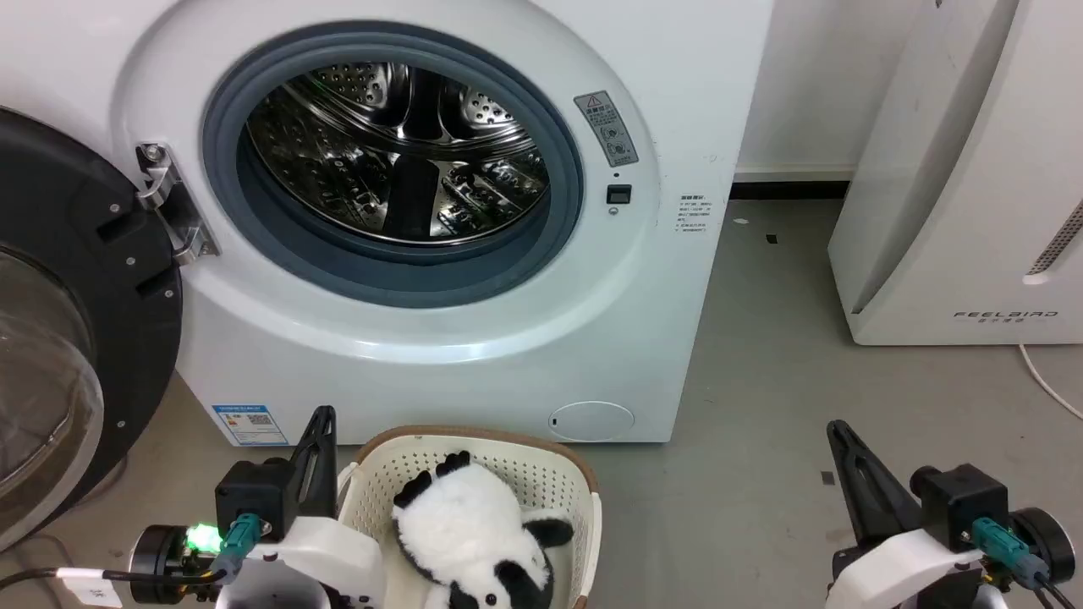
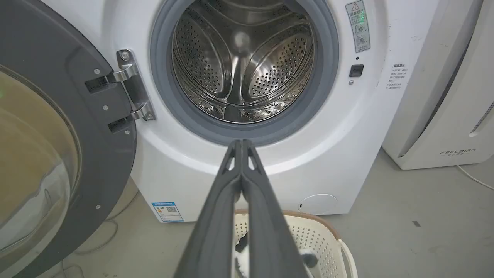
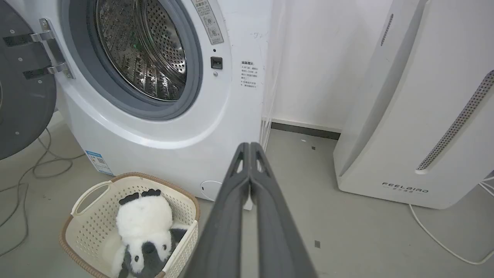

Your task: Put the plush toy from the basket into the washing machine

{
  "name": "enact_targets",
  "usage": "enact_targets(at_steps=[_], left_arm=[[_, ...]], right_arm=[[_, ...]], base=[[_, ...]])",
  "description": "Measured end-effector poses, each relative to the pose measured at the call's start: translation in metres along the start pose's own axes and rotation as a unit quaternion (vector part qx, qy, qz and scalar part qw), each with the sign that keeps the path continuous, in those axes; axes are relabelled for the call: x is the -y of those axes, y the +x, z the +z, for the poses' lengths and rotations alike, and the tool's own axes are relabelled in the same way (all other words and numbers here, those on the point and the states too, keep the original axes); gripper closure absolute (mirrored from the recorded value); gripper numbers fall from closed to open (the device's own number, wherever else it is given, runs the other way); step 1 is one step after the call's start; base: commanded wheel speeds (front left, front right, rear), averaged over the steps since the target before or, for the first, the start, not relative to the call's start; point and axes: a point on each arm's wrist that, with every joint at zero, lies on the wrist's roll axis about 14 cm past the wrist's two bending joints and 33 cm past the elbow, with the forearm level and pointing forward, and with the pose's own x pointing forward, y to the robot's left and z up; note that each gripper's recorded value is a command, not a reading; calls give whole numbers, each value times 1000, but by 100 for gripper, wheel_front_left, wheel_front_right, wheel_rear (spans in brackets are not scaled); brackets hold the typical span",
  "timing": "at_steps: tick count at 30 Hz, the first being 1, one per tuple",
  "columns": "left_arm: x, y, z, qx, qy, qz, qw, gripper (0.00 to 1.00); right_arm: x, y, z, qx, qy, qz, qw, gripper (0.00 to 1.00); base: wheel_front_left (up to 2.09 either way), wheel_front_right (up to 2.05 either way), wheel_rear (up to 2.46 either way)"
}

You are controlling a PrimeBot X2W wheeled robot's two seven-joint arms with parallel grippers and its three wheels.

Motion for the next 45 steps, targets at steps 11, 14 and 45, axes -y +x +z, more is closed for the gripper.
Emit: enact_targets(at_steps=[11,14,45], left_arm=[[0,0,0,0,0,0,1000,100],[0,0,0,0,0,0,1000,100],[10,27,-27,-28,2,-13,1000,0]], right_arm=[[0,0,0,0,0,0,1000,100],[0,0,0,0,0,0,1000,100],[13,12,-3,12,33,-17,999,0]], base=[[0,0,0],[0,0,0],[0,0,0]])
